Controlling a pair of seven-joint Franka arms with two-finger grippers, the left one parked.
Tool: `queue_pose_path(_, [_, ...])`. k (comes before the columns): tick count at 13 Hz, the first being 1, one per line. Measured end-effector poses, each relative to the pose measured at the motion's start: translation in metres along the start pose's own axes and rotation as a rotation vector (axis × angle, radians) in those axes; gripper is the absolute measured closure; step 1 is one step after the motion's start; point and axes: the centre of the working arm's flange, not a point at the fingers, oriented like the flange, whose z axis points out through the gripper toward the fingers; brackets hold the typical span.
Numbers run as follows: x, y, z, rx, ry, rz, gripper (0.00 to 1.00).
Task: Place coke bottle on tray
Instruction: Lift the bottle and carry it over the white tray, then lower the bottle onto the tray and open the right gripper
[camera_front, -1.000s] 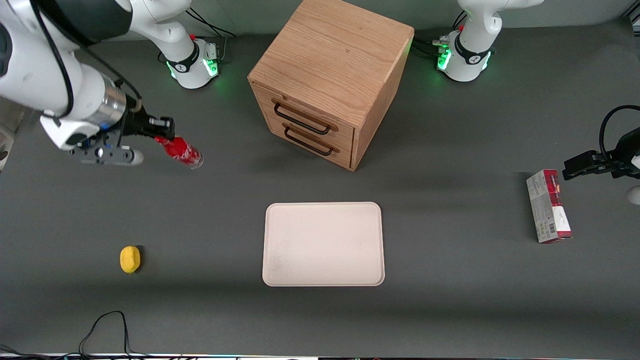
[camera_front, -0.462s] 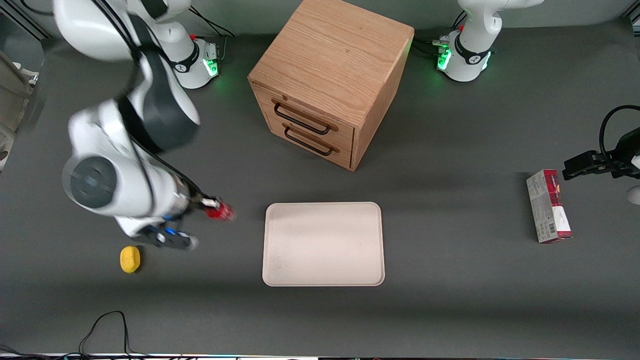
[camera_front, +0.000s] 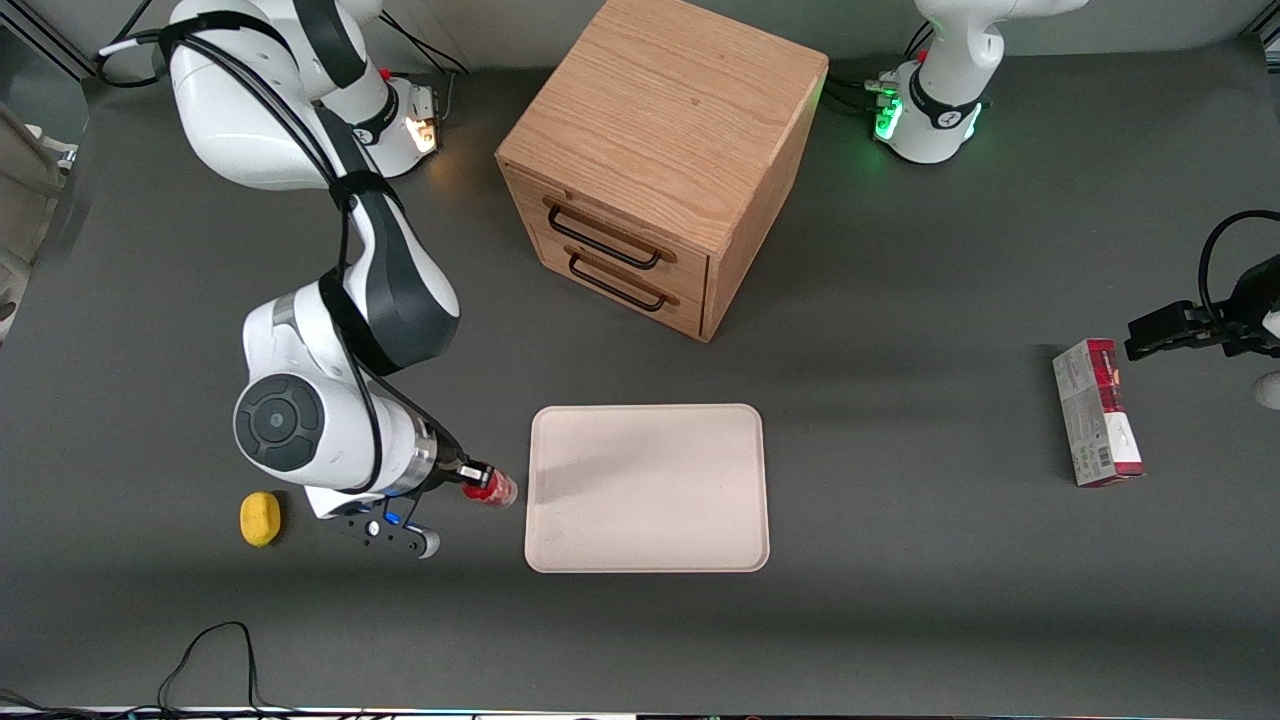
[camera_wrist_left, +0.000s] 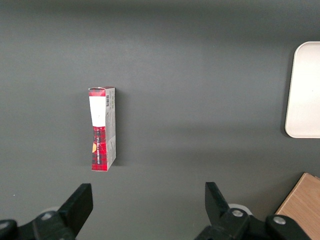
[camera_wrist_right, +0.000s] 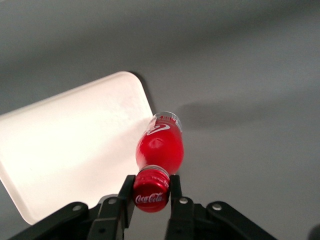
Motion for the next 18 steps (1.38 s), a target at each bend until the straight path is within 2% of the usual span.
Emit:
queue_pose_path(6, [-0.007,-0.035,0.041,0.053,0.049,0.038,0.68])
queue_pose_path(15, [-0.009,-0.047,0.056,0.072,0.076,0.041,0.68])
queue_pose_path(16, [-0.008,-0.047,0.056,0.073,0.079,0.041,0.62])
queue_pose_path(18, [-0.008,-0.048,0.053,0.078,0.085,0.04,0.4])
